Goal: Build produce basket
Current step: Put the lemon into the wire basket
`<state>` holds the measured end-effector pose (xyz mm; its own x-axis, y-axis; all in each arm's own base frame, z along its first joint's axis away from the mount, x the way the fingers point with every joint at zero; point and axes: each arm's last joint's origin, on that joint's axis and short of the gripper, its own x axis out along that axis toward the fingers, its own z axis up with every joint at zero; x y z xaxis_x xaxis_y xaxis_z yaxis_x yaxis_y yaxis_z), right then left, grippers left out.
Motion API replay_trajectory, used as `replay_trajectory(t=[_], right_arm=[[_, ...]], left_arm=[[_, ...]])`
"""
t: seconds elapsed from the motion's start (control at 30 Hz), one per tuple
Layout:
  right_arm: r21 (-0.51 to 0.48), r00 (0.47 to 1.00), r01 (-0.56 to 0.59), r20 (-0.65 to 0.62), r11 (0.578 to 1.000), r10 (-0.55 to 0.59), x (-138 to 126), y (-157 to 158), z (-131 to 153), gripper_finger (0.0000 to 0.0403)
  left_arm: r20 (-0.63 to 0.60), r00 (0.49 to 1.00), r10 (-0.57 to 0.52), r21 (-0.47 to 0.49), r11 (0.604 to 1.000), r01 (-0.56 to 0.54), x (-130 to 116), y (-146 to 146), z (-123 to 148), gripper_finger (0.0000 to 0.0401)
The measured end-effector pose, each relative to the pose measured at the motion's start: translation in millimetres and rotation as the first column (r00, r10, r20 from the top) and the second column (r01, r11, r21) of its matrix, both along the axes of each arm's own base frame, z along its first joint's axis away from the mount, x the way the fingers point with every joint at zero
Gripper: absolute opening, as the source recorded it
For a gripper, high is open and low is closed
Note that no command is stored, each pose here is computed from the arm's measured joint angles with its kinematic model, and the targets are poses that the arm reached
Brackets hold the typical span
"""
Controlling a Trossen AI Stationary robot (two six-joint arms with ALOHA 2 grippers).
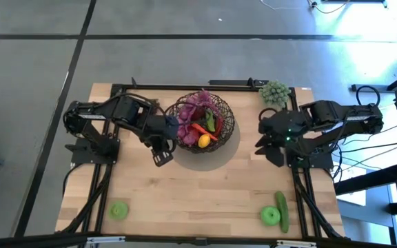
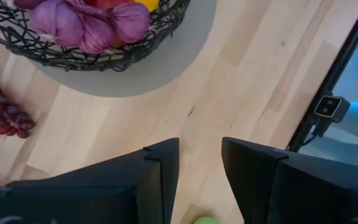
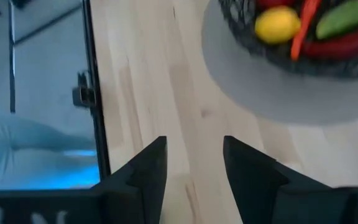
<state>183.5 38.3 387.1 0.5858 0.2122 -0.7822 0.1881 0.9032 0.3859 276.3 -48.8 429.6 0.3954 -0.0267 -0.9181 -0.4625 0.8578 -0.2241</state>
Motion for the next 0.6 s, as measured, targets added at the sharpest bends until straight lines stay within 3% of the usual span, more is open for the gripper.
replay_trajectory(t=[0.23,0.37,0.6], right_arm=[[0.005,0.999,0.032,0.009,0.999,-0.032,8,0,-2,0.0155],[0.001,0.999,-0.027,-0.044,1.0,0.027,15,1,-9,0.0155],[-0.147,0.949,-0.157,-0.297,0.977,0.108,20,1,-34,0.0155]], left_arm=[[0.0,1.0,0.001,0.0,1.0,-0.001,0,0,0,0.011],[0.002,1.0,0.007,0.014,1.0,-0.007,0,1,0,0.011],[0.004,1.0,0.011,0.022,1.0,-0.011,0,1,0,0.011]])
